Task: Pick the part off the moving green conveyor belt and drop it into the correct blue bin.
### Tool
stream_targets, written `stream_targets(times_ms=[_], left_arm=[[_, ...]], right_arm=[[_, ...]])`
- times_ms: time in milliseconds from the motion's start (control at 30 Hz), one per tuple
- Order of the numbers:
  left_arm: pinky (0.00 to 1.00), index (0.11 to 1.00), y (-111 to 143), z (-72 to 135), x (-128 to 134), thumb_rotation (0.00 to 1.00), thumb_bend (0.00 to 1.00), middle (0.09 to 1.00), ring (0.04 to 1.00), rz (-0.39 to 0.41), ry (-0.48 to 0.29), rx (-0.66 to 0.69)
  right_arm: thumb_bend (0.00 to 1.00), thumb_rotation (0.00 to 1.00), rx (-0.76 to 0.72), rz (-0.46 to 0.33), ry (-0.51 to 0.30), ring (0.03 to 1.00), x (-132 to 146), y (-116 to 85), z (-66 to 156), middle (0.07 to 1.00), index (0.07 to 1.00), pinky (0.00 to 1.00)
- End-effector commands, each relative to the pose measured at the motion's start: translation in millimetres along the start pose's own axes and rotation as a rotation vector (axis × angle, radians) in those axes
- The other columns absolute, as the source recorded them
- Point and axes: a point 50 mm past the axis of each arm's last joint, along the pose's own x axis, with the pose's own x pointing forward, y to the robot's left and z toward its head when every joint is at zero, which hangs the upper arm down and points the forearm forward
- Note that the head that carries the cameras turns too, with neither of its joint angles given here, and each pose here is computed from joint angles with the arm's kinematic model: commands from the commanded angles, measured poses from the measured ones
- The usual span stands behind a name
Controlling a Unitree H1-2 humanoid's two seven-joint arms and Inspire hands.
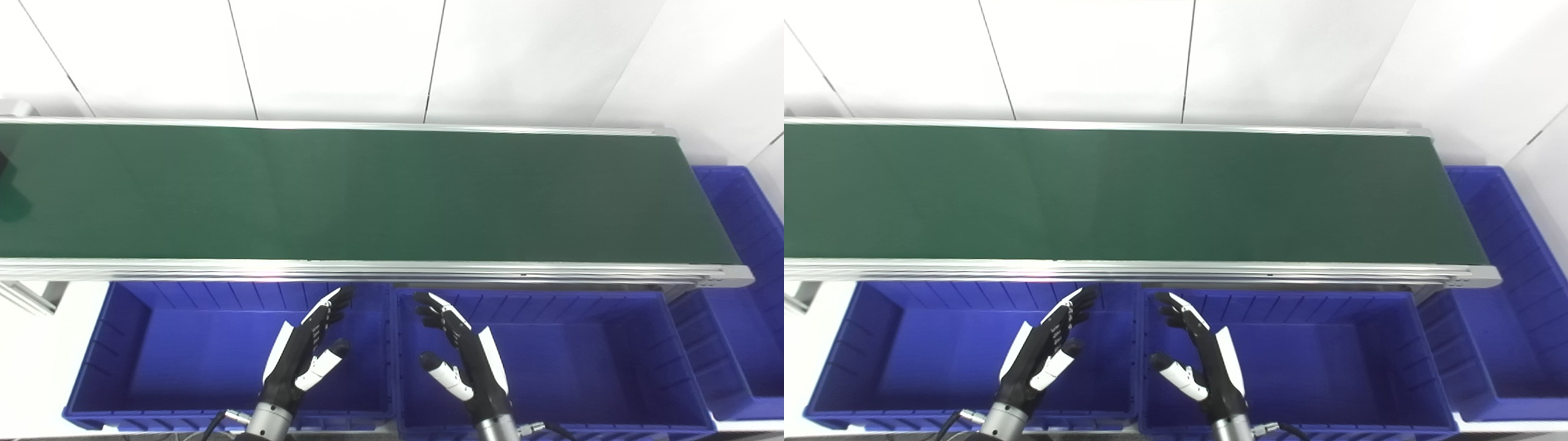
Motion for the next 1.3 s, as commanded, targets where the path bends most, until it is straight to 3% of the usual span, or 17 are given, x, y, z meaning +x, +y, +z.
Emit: stream_targets(times_ms=[0,333,567,767,1267], left_arm=[[0.88,0.864,-3.9,14.4,7.0,0.86,0.78,0.893,0.896,0.003,-0.080,-0.009],[0.88,0.860,-5.9,21.3,5.3,0.84,0.78,0.892,0.900,-0.007,-0.104,-0.023],[0.86,0.854,-10.5,22.7,7.6,0.84,0.76,0.885,0.887,-0.013,-0.109,-0.023],[0.85,0.847,-17.1,26.5,6.5,0.85,0.80,0.876,0.874,-0.025,-0.122,-0.026],[0.83,0.848,-17.5,25.1,8.1,0.85,0.77,0.873,0.866,-0.023,-0.118,-0.021]], right_arm=[[0.83,0.87,0.015,-0.008,-0.059,0.848,7.6,-0.1,8.0,0.863,0.830,0.79],[0.86,0.91,0.092,-0.068,-0.027,0.857,10.2,4.0,7.4,0.885,0.842,0.82],[0.84,0.93,0.069,-0.067,-0.029,0.872,11.7,4.6,6.0,0.892,0.844,0.86],[0.82,0.91,0.064,-0.065,-0.029,0.871,10.9,4.7,5.6,0.894,0.841,0.85],[0.83,0.90,0.053,-0.047,-0.022,0.880,8.7,3.7,2.8,0.887,0.840,0.85]])
